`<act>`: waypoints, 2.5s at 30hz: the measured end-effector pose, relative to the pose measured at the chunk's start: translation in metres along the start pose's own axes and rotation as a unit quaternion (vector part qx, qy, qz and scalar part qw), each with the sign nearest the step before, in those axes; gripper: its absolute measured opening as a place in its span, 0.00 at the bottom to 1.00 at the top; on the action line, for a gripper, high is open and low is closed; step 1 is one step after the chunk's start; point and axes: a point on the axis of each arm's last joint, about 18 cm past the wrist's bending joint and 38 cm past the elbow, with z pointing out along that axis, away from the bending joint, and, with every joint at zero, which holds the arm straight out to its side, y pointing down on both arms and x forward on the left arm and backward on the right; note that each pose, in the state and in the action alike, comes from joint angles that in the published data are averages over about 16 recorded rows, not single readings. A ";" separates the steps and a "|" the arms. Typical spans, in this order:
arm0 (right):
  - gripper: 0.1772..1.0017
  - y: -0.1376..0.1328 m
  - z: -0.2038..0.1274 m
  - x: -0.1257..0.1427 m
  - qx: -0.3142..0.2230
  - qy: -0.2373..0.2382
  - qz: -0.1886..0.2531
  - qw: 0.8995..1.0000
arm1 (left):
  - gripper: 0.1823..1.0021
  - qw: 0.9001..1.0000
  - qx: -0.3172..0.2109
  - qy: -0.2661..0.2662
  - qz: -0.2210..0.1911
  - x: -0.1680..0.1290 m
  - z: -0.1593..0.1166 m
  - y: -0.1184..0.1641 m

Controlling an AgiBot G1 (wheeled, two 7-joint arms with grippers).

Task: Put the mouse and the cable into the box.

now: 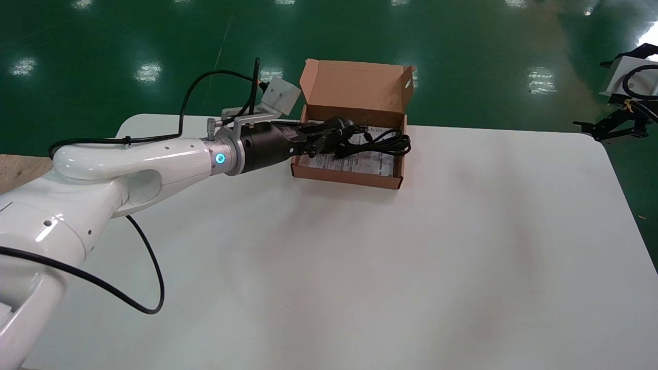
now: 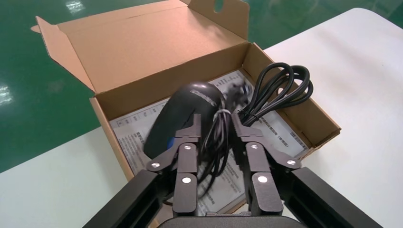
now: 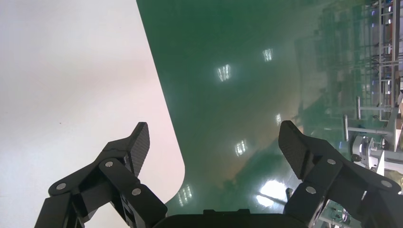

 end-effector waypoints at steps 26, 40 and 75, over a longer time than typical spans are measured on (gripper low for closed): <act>1.00 -0.069 0.001 -0.054 0.212 -0.043 0.148 0.965 | 0.74 0.988 0.100 0.115 -0.027 0.006 -0.086 0.001; 1.00 -0.113 -0.036 -0.093 0.336 -0.114 0.219 0.909 | 0.96 0.972 0.147 0.183 0.007 0.019 -0.164 -0.005; 1.00 -0.179 -0.164 -0.178 0.485 -0.333 0.264 0.764 | 1.00 0.925 0.138 0.322 0.149 0.085 -0.313 -0.008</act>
